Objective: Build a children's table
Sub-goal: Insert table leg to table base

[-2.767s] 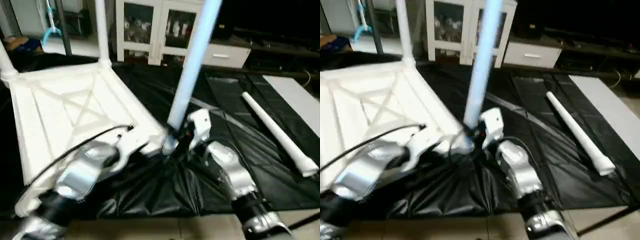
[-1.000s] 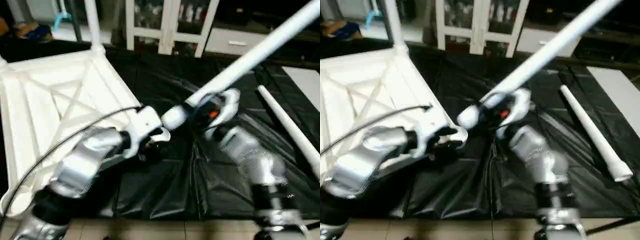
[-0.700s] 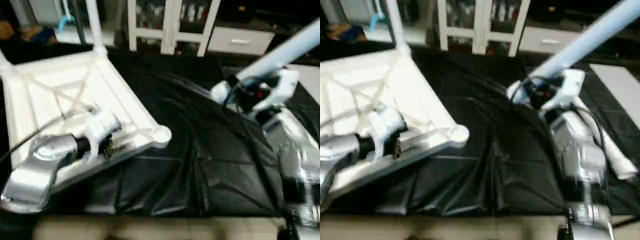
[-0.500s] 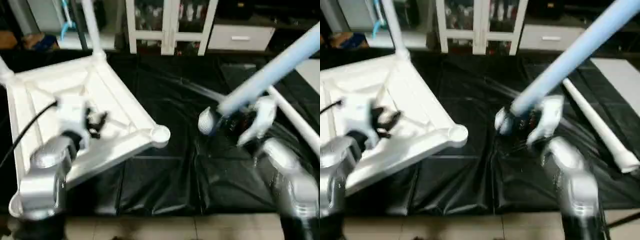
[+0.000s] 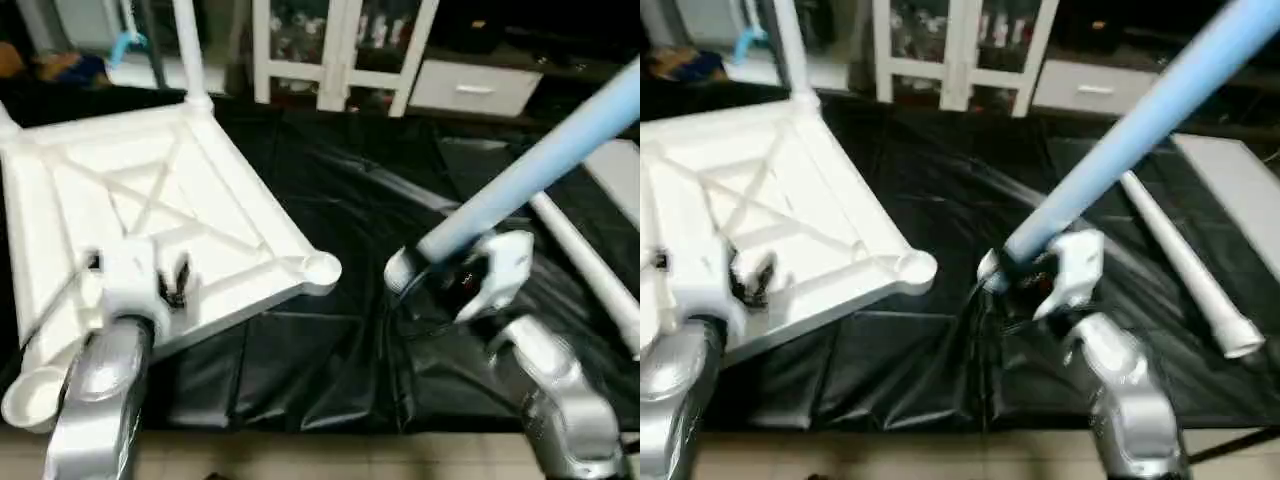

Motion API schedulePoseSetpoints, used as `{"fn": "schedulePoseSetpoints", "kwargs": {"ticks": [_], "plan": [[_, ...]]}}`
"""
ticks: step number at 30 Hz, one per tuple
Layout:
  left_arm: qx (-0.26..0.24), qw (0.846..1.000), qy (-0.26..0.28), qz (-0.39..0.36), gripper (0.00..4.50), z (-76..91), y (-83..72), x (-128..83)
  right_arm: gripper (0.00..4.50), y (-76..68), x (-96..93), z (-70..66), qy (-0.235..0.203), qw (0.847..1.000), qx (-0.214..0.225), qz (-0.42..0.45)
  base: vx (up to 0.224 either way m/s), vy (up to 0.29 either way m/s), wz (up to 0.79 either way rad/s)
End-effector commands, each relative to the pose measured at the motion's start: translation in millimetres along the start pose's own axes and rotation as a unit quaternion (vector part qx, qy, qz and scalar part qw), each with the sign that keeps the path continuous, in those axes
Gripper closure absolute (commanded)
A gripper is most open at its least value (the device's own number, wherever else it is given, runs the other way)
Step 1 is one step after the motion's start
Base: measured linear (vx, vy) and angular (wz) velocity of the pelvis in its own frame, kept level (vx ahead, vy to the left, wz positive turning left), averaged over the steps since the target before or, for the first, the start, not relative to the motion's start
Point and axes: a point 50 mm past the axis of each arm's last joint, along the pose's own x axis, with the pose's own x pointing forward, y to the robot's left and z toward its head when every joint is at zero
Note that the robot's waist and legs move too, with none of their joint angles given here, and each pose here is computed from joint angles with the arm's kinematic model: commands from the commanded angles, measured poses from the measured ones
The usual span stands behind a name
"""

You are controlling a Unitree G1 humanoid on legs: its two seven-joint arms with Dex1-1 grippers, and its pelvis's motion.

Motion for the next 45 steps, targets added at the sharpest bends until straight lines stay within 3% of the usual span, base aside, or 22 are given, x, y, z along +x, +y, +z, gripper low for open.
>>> {"fn": "schedulePoseSetpoints", "kwargs": {"ticks": [1,3,4,10,12,13,15,17,21,22,23,26,30,31,37,40,41,45], "plan": [[0.017,0.999,-0.02,-0.043,1.89,7.0,-9.3,-0.7,2.66,1.0,-0.8,2.1,-0.008,1.0,-0.003,0.006,0.0,0.0,0.0],[0.02,0.998,-0.006,-0.055,1.89,4.3,-9.5,1.2,2.66,1.7,-1.2,2.8,-0.012,1.0,-0.007,0.008,0.0,0.0,0.0],[-0.002,0.995,-0.01,-0.104,1.72,9.7,-15.0,7.2,2.66,0.6,-2.7,10.0,-0.029,1.0,-0.009,0.007,0.0,0.0,0.0],[-0.04,0.977,-0.027,-0.207,1.24,33.6,-23.2,13.4,2.66,-8.7,-8.6,15.3,-0.032,0.999,0.004,0.005,-0.017,0.001,0.01],[-0.034,0.974,-0.025,-0.223,1.1,37.4,-24.9,14.2,2.66,-7.4,-7.0,19.0,-0.032,0.999,-0.002,0.024,0.0,0.0,0.0],[-0.007,0.97,-0.02,-0.244,1.08,37.4,-27.8,15.8,2.66,-6.1,-5.6,21.4,-0.027,0.999,-0.009,0.04,0.0,0.0,0.0],[0.015,0.962,-0.008,-0.274,0.86,33.1,-30.8,16.0,2.66,-4.0,-5.0,21.5,-0.019,0.998,-0.017,0.058,0.0,0.0,0.0],[0.075,0.946,0.034,-0.314,0.69,15.2,-30.2,20.1,2.66,-1.8,-6.9,16.8,0.011,0.995,-0.042,0.091,0.0,0.0,0.0],[0.066,0.94,0.069,-0.329,0.67,5.6,-28.7,25.2,2.66,-3.4,-8.0,14.9,0.014,0.996,-0.036,0.085,0.0,0.0,0.0],[0.105,0.93,0.089,-0.341,0.67,-0.3,-30.0,28.6,2.66,-4.7,-7.2,15.8,0.016,0.995,-0.038,0.086,0.0,0.0,0.0],[0.107,0.929,0.09,-0.342,0.67,-0.5,-30.0,28.7,2.66,-4.7,-7.1,15.9,0.016,0.995,-0.038,0.086,0.0,0.0,0.0],[0.187,0.924,0.115,-0.313,0.67,-8.1,-25.5,42.2,2.66,-8.8,-3.2,18.6,0.012,0.995,-0.041,0.085,0.0,0.0,0.0],[0.141,0.927,0.104,-0.333,0.67,0.7,-28.9,47.9,2.66,-9.0,-0.4,21.0,0.013,0.995,-0.042,0.092,0.0,0.0,0.0],[0.137,0.923,0.102,-0.344,0.96,1.5,-30.1,48.1,2.66,-9.1,0.3,20.9,0.013,0.995,-0.043,0.094,0.0,0.0,0.0],[0.103,0.911,0.074,-0.393,1.34,15.6,-38.6,54.1,2.66,-8.6,2.5,21.8,0.016,0.992,-0.049,0.112,0.0,0.0,0.0],[0.127,0.901,0.065,-0.411,1.54,26.1,-44.5,63.8,2.66,-15.1,1.7,26.8,0.013,0.993,-0.054,0.103,0.0,0.0,0.0],[0.134,0.897,0.07,-0.415,1.78,25.6,-45.0,65.3,2.66,-15.3,1.2,27.2,0.012,0.993,-0.054,0.104,0.0,0.0,0.0],[0.164,0.891,0.083,-0.414,1.91,22.3,-44.5,72.2,2.66,-14.4,1.1,27.9,0.016,0.992,-0.057,0.113,0.0,0.0,0.0]]}}
